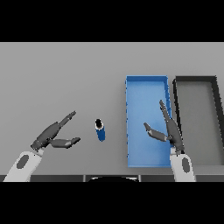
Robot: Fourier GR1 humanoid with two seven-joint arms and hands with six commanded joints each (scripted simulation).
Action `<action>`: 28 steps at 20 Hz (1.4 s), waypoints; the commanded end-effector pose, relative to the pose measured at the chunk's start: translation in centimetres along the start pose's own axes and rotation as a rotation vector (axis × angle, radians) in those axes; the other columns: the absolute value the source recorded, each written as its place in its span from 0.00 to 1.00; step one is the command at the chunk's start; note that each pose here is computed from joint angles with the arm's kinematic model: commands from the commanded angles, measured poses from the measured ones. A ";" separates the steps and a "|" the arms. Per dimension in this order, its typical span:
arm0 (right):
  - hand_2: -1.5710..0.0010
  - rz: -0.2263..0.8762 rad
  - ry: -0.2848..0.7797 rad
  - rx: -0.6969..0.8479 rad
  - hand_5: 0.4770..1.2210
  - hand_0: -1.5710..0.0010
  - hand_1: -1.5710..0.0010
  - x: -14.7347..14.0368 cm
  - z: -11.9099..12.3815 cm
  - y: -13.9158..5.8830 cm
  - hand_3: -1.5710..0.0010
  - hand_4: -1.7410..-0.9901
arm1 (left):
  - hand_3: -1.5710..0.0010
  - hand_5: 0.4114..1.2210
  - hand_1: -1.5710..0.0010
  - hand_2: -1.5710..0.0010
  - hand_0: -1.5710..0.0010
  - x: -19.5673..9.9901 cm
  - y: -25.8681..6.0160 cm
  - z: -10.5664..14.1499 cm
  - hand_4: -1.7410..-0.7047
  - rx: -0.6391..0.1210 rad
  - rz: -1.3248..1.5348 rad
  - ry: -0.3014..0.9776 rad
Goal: Pick up the blue pipe and place it into the blue bin.
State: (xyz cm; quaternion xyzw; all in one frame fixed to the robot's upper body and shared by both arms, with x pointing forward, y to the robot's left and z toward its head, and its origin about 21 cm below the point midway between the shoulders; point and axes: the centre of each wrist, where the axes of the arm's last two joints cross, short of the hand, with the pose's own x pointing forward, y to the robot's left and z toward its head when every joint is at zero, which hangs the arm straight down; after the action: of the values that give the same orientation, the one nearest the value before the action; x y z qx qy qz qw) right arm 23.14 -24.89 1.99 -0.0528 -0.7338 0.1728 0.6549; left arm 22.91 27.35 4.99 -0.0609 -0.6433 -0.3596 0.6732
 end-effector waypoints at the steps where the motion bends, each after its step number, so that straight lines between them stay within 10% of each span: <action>1: 1.00 -0.006 0.002 -0.006 0.13 1.00 1.00 0.0 0.2 0.0 1.00 0.68 | 1.00 0.10 1.00 1.00 1.00 0.4 -0.5 -0.3 0.68 -0.026 -0.005 0.019; 10: 1.00 -0.003 0.026 0.000 0.12 1.00 1.00 -0.3 0.2 0.2 1.00 0.71 | 1.00 0.09 1.00 1.00 1.00 0.5 -5.7 -3.6 0.57 -0.166 0.000 -0.043; 22: 1.00 -0.020 0.010 -0.007 0.09 1.00 1.00 -0.5 0.9 -0.2 1.00 0.72 | 1.00 0.12 1.00 1.00 1.00 -2.3 -10.0 -8.8 0.62 -0.113 0.065 -0.053; 28: 1.00 -0.007 0.019 -0.015 0.11 1.00 1.00 -0.5 0.5 -0.5 1.00 0.73 | 0.78 0.33 0.84 0.73 0.97 -1.5 -10.8 -10.5 0.46 -0.126 0.230 -0.115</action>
State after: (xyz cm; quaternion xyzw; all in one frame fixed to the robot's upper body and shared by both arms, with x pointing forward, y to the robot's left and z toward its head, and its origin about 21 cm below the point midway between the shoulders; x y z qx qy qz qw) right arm 22.81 -25.60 1.63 -0.0570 -0.7293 0.1647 0.6617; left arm 25.60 14.28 -2.20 -0.1970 -0.6461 -0.3156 0.6664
